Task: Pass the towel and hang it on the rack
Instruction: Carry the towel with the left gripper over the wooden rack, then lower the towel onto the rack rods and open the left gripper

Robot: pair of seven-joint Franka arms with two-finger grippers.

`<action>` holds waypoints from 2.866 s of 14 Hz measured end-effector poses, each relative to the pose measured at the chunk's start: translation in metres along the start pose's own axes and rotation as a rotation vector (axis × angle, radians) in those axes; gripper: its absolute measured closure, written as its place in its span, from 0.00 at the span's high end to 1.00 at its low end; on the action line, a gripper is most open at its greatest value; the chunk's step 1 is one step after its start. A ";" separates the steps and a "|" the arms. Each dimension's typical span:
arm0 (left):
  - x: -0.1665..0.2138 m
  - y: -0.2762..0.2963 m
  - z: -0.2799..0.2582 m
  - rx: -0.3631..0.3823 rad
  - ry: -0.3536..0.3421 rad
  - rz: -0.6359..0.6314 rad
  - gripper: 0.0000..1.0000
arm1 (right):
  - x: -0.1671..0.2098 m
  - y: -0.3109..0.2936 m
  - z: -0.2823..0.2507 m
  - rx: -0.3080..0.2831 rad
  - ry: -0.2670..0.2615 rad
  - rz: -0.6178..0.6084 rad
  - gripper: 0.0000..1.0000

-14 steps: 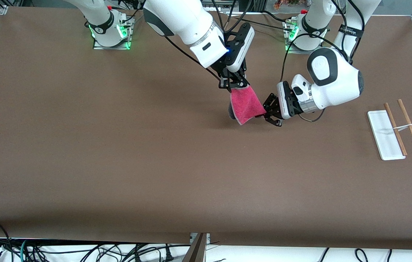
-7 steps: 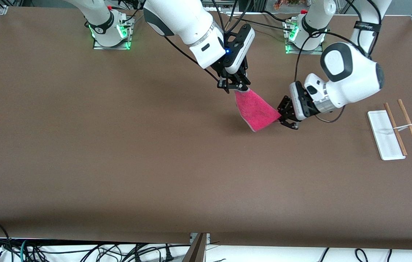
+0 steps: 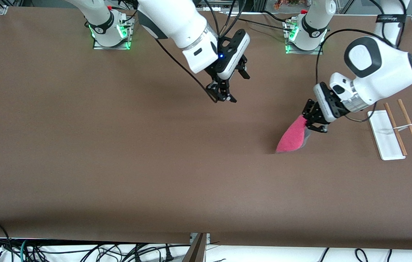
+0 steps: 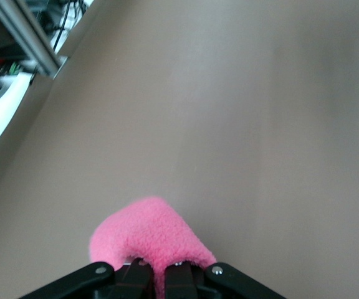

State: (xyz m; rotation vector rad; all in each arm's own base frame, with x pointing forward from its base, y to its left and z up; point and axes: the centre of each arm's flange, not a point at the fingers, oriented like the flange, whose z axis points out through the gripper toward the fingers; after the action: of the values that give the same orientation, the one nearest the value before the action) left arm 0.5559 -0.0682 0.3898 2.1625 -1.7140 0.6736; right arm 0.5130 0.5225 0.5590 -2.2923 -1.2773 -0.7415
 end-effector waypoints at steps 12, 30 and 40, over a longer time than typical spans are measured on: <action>-0.183 -0.068 -0.129 -0.065 -0.157 -0.156 0.03 | -0.052 0.160 -0.043 -0.118 -0.082 0.193 1.00; -0.404 -0.088 -0.219 -0.113 -0.069 -0.155 0.03 | -0.275 0.334 -0.333 -0.360 -0.627 0.766 1.00; -0.480 -0.068 -0.248 -0.068 -0.076 -0.131 0.03 | -0.256 0.301 -0.301 -0.379 -0.687 0.867 1.00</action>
State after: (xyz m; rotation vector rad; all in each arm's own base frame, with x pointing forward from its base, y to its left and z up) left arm 0.4926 0.4713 0.3479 2.2559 -1.5906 0.4975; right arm 0.5857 0.0333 0.6031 -3.1625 -0.2054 0.1495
